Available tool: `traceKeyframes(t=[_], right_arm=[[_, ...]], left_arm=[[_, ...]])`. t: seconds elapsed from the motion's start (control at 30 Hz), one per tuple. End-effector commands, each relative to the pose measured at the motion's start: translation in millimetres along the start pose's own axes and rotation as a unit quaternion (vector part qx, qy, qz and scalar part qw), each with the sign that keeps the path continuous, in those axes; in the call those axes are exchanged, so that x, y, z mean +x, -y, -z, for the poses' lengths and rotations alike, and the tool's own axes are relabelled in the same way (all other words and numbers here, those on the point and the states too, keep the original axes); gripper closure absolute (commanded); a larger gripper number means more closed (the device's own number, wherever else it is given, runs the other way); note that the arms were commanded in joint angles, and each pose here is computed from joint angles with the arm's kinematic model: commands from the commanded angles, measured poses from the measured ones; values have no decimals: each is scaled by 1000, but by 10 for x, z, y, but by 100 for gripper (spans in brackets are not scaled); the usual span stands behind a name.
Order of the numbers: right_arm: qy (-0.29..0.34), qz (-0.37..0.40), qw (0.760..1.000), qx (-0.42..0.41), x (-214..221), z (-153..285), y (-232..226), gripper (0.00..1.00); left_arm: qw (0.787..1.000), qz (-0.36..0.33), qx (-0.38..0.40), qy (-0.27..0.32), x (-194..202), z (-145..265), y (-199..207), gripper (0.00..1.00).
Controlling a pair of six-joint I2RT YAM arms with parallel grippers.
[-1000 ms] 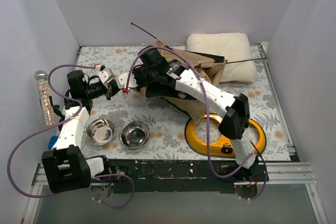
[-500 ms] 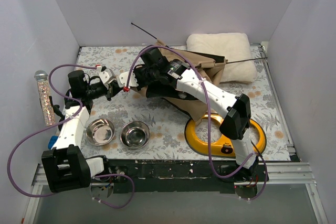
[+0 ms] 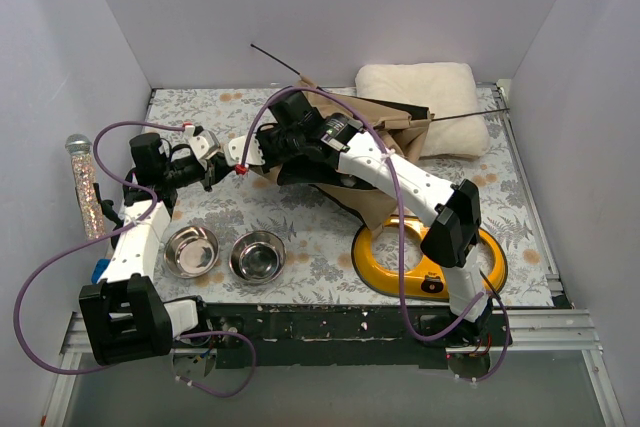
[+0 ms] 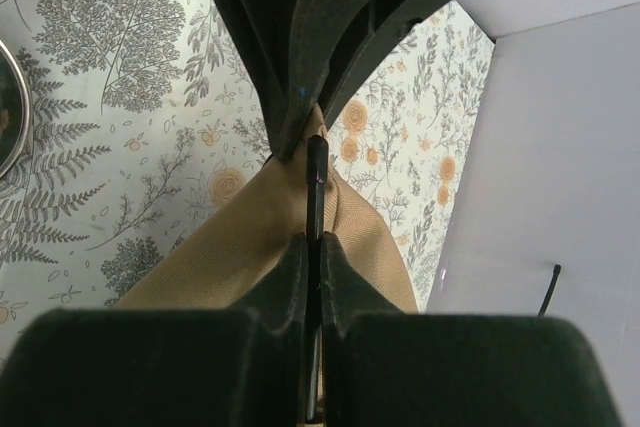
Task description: Set up the pet tent
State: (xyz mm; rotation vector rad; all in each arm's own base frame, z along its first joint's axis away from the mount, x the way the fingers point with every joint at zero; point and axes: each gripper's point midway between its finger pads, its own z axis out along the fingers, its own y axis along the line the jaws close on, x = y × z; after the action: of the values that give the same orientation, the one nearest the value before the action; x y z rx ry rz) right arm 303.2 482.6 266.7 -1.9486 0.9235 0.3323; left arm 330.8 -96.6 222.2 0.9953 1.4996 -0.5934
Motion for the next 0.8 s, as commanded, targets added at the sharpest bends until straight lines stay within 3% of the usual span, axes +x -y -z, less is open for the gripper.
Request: traceKeyframes(t=[0.0, 0.77], right_arm=[[-11, -11, 999, 50, -62, 249, 307, 99], [-42, 0, 999, 19, 139, 93, 116, 99]], left_arm=[[999, -39, 0, 13, -193, 30, -23, 100], [999, -46, 2, 15, -207, 32, -7, 100]])
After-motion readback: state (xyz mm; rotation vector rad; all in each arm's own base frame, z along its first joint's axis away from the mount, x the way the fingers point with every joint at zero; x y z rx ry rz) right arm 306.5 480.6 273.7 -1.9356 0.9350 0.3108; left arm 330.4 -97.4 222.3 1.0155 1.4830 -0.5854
